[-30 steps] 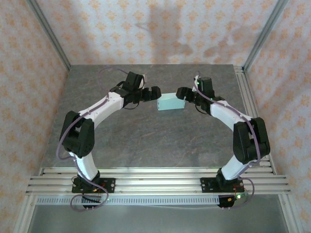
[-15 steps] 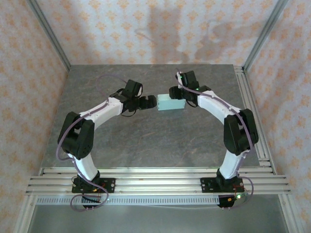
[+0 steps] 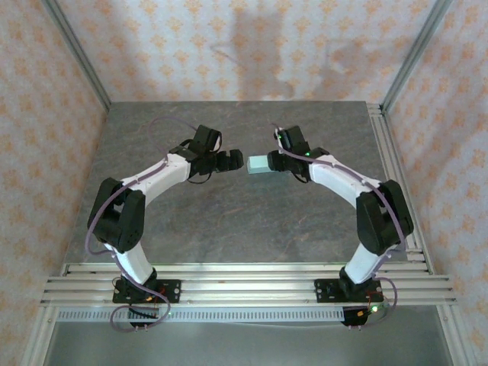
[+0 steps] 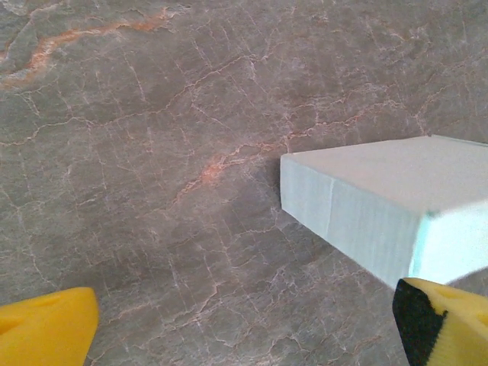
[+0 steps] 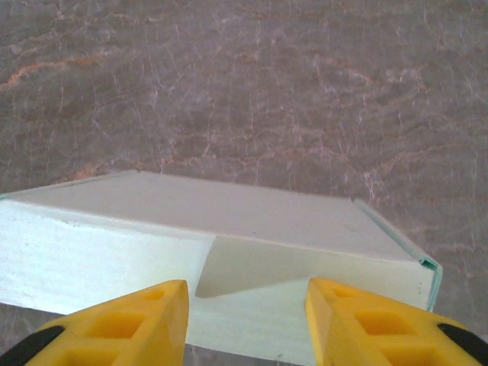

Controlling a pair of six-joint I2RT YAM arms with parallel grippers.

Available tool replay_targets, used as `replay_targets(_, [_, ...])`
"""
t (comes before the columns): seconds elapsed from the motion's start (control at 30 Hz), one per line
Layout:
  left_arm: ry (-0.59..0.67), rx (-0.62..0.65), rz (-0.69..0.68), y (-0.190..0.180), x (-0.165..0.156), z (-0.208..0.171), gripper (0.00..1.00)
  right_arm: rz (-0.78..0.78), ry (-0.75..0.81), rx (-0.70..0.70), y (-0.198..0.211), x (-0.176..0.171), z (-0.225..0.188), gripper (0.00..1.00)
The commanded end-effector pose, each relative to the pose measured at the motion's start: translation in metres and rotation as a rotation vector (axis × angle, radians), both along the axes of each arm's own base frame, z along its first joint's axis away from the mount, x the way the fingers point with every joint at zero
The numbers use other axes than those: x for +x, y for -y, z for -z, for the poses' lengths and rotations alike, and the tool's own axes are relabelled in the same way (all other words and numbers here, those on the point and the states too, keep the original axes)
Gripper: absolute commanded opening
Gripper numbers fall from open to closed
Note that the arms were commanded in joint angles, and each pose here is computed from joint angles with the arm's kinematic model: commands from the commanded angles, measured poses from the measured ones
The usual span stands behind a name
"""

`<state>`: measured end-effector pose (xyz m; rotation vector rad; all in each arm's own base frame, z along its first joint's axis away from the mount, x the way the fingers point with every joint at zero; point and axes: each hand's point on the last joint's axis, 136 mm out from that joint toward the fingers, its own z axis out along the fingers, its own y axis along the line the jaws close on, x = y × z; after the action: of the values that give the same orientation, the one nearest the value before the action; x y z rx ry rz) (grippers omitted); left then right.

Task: Fold the paper box

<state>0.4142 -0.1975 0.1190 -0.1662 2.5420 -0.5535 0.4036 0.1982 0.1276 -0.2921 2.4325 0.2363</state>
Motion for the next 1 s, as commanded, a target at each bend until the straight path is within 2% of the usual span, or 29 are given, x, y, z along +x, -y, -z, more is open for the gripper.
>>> replay_targets(0.0, [0.064,0.018,-0.012,-0.008,0.002,-0.017,1.00,0.022,-0.062,0.008,0.009,-0.026,0.010,0.46])
replay_targets(0.07, [0.085,0.021,-0.008,-0.009,0.002,-0.019,1.00,0.025,-0.034,0.050,0.007,-0.029,0.001,0.51])
replay_targets(0.13, [0.109,0.028,-0.001,-0.011,0.003,-0.023,1.00,0.033,0.006,0.109,0.005,-0.029,-0.009,0.61])
replay_targets(0.23, [0.127,0.044,0.013,-0.011,0.003,-0.026,1.00,0.068,0.044,0.182,0.007,-0.025,-0.016,0.71])
replay_targets(0.33, [0.146,0.047,0.017,-0.013,0.002,-0.030,1.00,0.131,0.029,0.207,0.022,-0.017,-0.007,0.76])
replay_targets(0.47, [0.194,0.033,0.023,-0.014,-0.001,-0.038,1.00,0.157,-0.057,0.233,0.039,-0.007,0.016,0.72])
replay_targets(0.67, [0.242,0.039,0.049,-0.016,-0.006,-0.050,1.00,0.093,-0.127,0.193,0.049,0.010,0.043,0.67])
replay_targets(0.87, [0.234,0.060,0.042,-0.021,-0.010,-0.048,1.00,0.086,-0.201,0.249,0.041,0.010,0.058,0.56])
replay_targets(0.97, [0.218,0.075,0.029,-0.024,-0.011,-0.043,1.00,0.131,-0.208,0.291,0.038,0.005,0.058,0.47])
